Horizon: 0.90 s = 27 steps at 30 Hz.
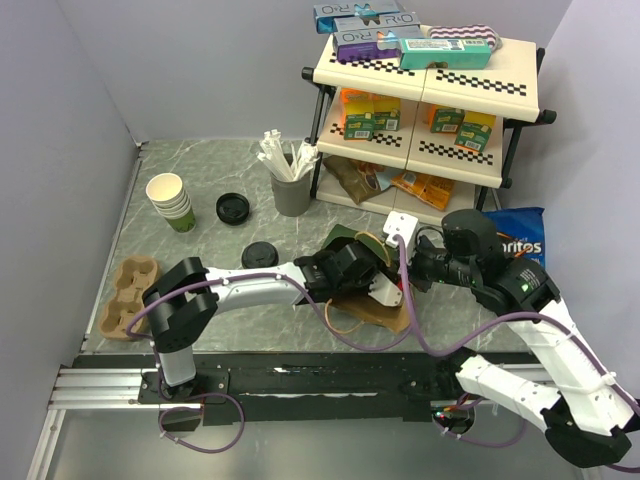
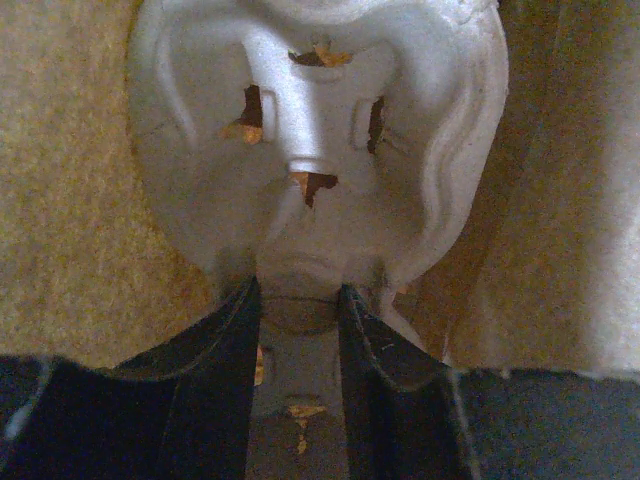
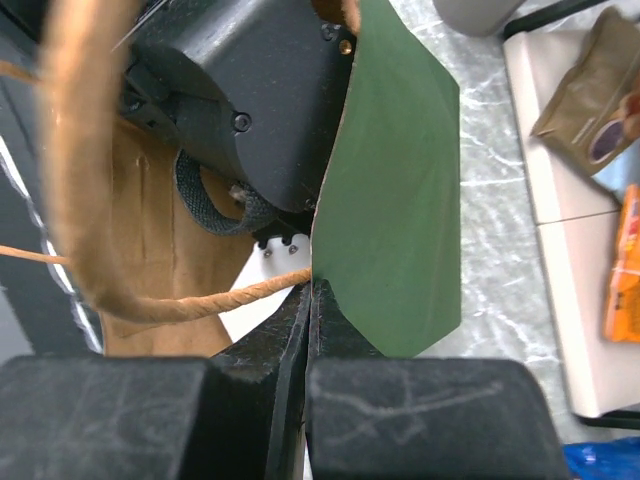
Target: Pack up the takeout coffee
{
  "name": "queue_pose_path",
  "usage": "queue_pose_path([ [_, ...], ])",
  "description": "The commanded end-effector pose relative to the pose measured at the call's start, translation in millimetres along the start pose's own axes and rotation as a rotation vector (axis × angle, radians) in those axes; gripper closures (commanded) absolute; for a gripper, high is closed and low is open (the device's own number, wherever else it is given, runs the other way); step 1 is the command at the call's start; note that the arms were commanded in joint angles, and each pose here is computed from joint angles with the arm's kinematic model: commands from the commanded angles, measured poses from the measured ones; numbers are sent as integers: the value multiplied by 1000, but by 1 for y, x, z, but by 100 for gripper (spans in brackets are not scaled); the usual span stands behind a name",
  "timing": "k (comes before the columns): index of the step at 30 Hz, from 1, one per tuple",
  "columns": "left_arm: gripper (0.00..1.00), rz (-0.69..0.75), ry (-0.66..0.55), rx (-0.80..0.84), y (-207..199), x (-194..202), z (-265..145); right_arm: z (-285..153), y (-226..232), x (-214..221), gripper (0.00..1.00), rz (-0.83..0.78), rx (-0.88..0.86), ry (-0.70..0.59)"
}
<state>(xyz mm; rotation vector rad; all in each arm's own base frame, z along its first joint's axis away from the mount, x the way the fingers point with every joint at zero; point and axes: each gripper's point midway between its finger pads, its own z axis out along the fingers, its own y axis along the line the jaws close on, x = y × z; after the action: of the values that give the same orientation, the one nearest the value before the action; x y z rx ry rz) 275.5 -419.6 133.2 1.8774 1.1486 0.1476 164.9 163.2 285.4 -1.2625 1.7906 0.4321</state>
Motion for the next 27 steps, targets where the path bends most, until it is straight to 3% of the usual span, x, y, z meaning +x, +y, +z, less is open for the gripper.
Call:
queue_pose_path([
  [1,99,-2,29,-72,17,13,1,-9,19,-15,100,90,-87,-52],
  [9,99,-9,-35,-110,20,9,-3,-5,17,-9,100,115,-93,-21],
  [17,99,159,-91,-174,14,22,-6,-11,33,-8,100,34,-203,-17],
  [27,99,136,-54,-182,20,26,1,-14,43,-6,100,-18,-275,-9],
])
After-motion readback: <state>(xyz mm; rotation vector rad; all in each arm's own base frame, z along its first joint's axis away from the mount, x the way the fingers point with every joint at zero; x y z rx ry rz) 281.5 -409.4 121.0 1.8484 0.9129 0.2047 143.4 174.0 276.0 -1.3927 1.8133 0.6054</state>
